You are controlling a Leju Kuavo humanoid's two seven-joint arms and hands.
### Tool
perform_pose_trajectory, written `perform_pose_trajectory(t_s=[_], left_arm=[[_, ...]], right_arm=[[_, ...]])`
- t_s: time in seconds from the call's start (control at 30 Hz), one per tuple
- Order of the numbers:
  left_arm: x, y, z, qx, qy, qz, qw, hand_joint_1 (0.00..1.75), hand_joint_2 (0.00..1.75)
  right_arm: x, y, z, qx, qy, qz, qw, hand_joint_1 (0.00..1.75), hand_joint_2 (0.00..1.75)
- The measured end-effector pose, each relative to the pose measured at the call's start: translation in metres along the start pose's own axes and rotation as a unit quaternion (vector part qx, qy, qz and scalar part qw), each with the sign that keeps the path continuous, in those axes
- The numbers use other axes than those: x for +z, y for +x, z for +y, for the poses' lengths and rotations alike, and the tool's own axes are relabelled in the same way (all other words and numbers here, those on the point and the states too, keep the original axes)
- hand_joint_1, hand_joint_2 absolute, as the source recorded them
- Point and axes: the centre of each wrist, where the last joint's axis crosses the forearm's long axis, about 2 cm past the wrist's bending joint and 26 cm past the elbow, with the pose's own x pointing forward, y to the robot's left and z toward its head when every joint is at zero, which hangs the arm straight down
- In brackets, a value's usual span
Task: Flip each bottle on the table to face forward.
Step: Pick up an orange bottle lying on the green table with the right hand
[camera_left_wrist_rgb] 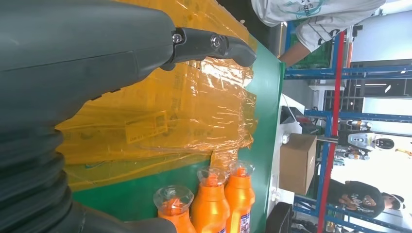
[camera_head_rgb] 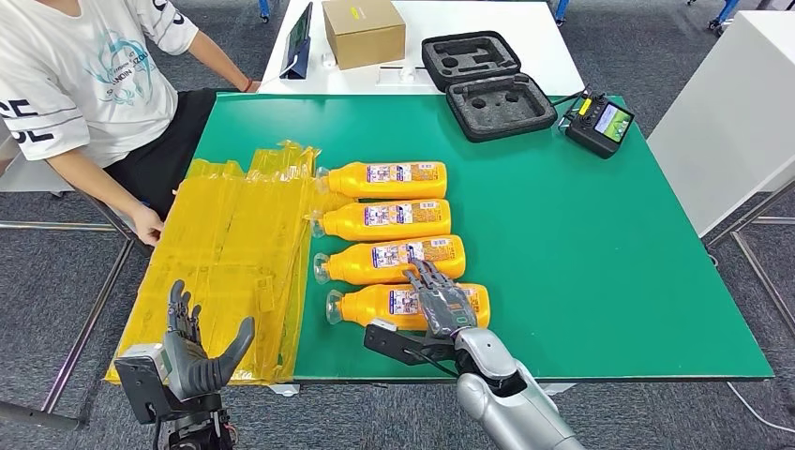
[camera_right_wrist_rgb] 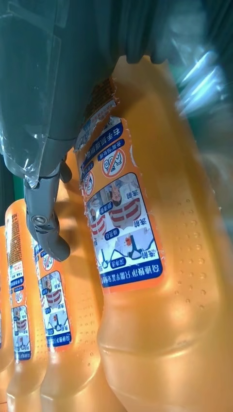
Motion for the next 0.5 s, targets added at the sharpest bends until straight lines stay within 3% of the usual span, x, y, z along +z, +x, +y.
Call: perform_pose_trajectory(t_s=[0.07,0.13,0.23,0.27,0.33,0.5], left_arm=[[0.0,0.0,0.0,0.0,0.001,0.0,1.0,0.0,1.75],[0.0001,0.0,0.0,0.0,0.001,0.0,1.0,0.0,1.75],[0.0005,-0.0002,0.0008,-0.001,0.003,0.001,1.0,0.0,1.75],[0.0008,-0.0003,0.0011,-0.001,0.004,0.002,1.0,0.0,1.75],[0.0013,-0.0004,0.0018,-0.002,0.006,0.003,1.0,0.0,1.75],[0.0026,-0.0007,0.0027,0.002,0.009,0.009,1.0,0.0,1.75]], right_arm=[[0.0001,0.0001,0.0001,0.0,0.0,0.0,1.0,0.17,1.75],[0.0001,0.0004,0.0004,0.001,0.001,-0.001,1.0,0.47,1.75],[0.0003,0.0011,0.001,0.004,0.005,-0.002,1.0,1.4,1.75],[0.0002,0.0013,0.0011,0.004,0.006,-0.003,1.0,1.62,1.75],[-0.0003,0.0017,0.0008,0.005,0.01,-0.003,1.0,1.74,1.75],[-0.003,0.0022,-0.0019,0.007,0.016,-0.004,1.0,1.75,1.75]])
